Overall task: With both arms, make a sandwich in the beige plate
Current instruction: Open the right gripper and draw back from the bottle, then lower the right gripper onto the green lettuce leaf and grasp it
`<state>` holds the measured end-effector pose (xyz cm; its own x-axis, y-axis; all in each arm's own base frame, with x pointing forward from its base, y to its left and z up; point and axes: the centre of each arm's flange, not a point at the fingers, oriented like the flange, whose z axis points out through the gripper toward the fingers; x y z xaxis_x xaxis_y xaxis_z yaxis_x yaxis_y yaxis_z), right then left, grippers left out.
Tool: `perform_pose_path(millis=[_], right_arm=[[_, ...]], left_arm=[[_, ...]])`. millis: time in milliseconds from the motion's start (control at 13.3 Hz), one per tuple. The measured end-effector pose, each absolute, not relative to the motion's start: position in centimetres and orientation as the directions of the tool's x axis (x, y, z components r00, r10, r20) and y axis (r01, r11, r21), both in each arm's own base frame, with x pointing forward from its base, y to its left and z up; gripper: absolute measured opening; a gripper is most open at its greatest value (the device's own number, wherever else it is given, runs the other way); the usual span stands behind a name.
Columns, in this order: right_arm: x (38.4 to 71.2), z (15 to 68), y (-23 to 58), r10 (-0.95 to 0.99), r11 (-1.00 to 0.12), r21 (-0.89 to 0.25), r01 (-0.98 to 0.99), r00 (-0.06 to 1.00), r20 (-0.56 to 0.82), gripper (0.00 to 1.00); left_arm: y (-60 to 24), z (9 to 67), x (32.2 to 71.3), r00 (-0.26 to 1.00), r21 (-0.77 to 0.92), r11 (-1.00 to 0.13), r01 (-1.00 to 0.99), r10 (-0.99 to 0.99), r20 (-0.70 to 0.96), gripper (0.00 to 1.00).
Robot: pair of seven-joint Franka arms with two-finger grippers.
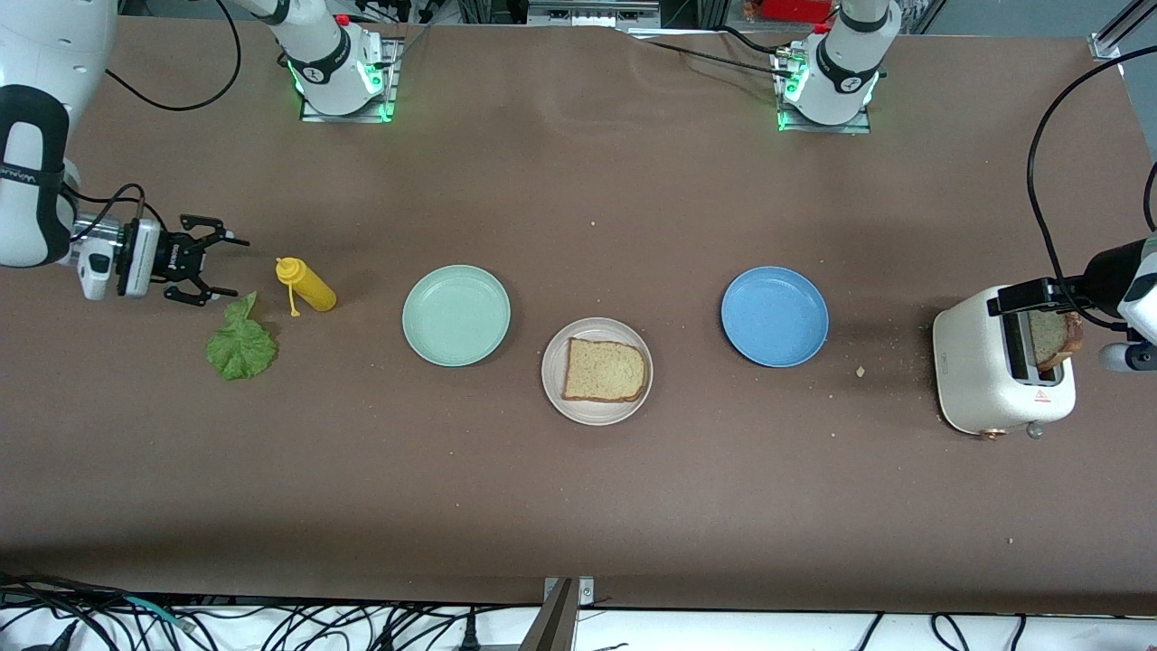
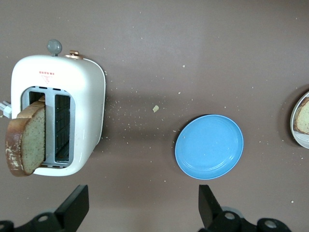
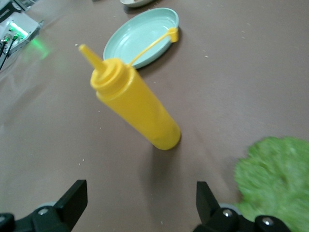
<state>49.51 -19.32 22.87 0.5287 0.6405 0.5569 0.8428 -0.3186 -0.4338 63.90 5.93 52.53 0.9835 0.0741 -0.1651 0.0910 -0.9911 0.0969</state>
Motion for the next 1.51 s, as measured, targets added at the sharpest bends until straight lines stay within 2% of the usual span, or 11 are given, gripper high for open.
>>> perform_pose_path(millis=[302,453,679,905,1056,1282,1509], right_arm=[[52.1,26.1,-20.5,0.695,-0.419,-0.483,0.769,0.614,0.375,1.0],[53.4,27.6,-21.5,0.705,-0.517,-0.47,0.716,0.667,0.24,1.0],[55.5,27.0,-21.2,0.682,-0.657,-0.392,0.644,0.729,0.054,1.0],[57.5,25.8,-19.5,0.563,-0.807,-0.27,0.525,0.822,-0.084,1.0],[58.4,25.1,-18.4,0.449,-0.882,-0.216,0.418,0.886,-0.115,1.0],[59.4,23.5,-16.3,0.361,-0.924,-0.167,0.345,0.929,-0.08,1.0],[58.6,20.0,-14.4,0.283,-0.958,-0.065,0.28,0.958,-0.047,1.0]], left_arm=[[5.9,52.5,63.9,0.983,0.097,-0.991,0.09,0.073,-0.166,1.0],[5.7,52.6,63.9,0.984,0.097,-0.991,0.088,0.071,-0.165,1.0],[5.7,52.8,63.9,0.984,0.097,-0.991,0.087,0.07,-0.161,1.0],[5.7,52.7,63.9,0.984,0.097,-0.991,0.087,0.07,-0.161,1.0],[5.7,52.7,63.9,0.984,0.097,-0.991,0.087,0.07,-0.161,1.0],[5.7,52.8,63.9,0.984,0.097,-0.991,0.087,0.07,-0.161,1.0],[5.7,52.8,63.9,0.984,0.097,-0.991,0.087,0.07,-0.161,1.0]])
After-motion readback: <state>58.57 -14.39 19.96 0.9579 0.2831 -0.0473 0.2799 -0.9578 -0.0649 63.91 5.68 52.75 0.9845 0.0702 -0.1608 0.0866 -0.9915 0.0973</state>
